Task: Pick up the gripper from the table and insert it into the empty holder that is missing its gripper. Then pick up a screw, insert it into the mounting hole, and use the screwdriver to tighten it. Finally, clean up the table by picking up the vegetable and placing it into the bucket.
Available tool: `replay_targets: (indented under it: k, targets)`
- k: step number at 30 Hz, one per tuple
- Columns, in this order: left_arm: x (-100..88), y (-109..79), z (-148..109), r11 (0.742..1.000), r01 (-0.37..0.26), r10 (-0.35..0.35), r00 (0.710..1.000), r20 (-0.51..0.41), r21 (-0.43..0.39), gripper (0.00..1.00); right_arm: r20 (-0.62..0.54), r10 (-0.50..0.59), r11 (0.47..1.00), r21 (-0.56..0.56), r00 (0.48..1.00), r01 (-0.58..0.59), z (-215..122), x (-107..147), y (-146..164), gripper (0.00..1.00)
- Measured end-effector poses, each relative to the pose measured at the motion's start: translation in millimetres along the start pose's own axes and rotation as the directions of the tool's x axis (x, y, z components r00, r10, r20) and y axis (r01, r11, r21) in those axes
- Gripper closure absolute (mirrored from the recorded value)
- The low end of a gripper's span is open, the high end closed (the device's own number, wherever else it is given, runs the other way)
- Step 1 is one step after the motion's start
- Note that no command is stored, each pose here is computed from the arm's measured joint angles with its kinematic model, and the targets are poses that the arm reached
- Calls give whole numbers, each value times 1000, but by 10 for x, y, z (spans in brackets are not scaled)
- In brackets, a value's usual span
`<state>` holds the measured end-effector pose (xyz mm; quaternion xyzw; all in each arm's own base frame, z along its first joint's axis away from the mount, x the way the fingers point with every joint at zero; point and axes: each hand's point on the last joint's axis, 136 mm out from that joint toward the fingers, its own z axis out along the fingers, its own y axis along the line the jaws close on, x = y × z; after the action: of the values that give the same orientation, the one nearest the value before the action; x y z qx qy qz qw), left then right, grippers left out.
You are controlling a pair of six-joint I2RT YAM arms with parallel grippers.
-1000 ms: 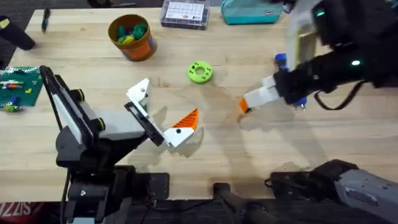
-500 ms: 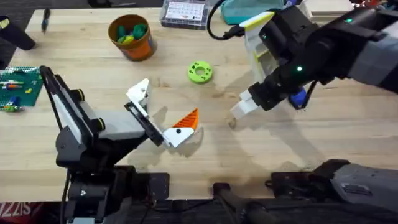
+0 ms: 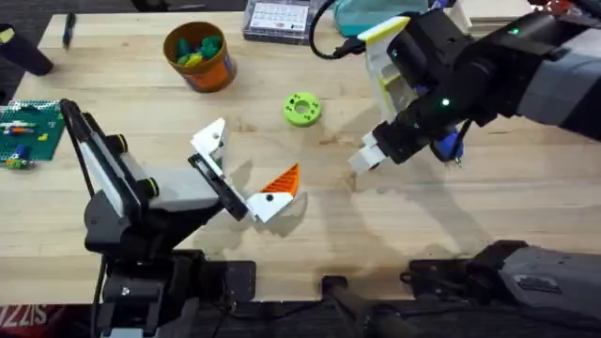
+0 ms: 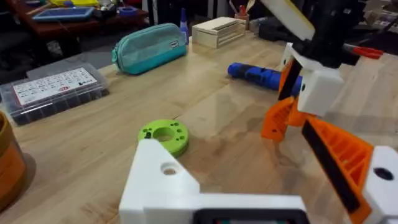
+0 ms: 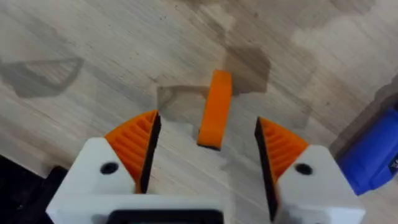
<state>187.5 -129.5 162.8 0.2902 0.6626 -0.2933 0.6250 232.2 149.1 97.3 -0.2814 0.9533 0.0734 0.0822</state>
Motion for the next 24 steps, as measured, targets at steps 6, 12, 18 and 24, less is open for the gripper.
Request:
replay_targets:
  k: [6,12,18,24]
  targets:
    - [0,0,0,1000,0,0,1000,0,0,15,-9,1,1000,-1,1000,-1,23,2,-2,134]
    - [0,0,0,1000,0,0,1000,0,0,15,-81,4,1000,-3,997,-5,205,50,-22,731]
    - [0,0,0,1000,0,0,1000,0,0,15,-90,9,1000,-2,996,-9,193,68,-22,994]
    - [0,0,0,1000,0,0,1000,0,0,15,-70,28,1000,-2,997,-28,-270,-96,23,996]
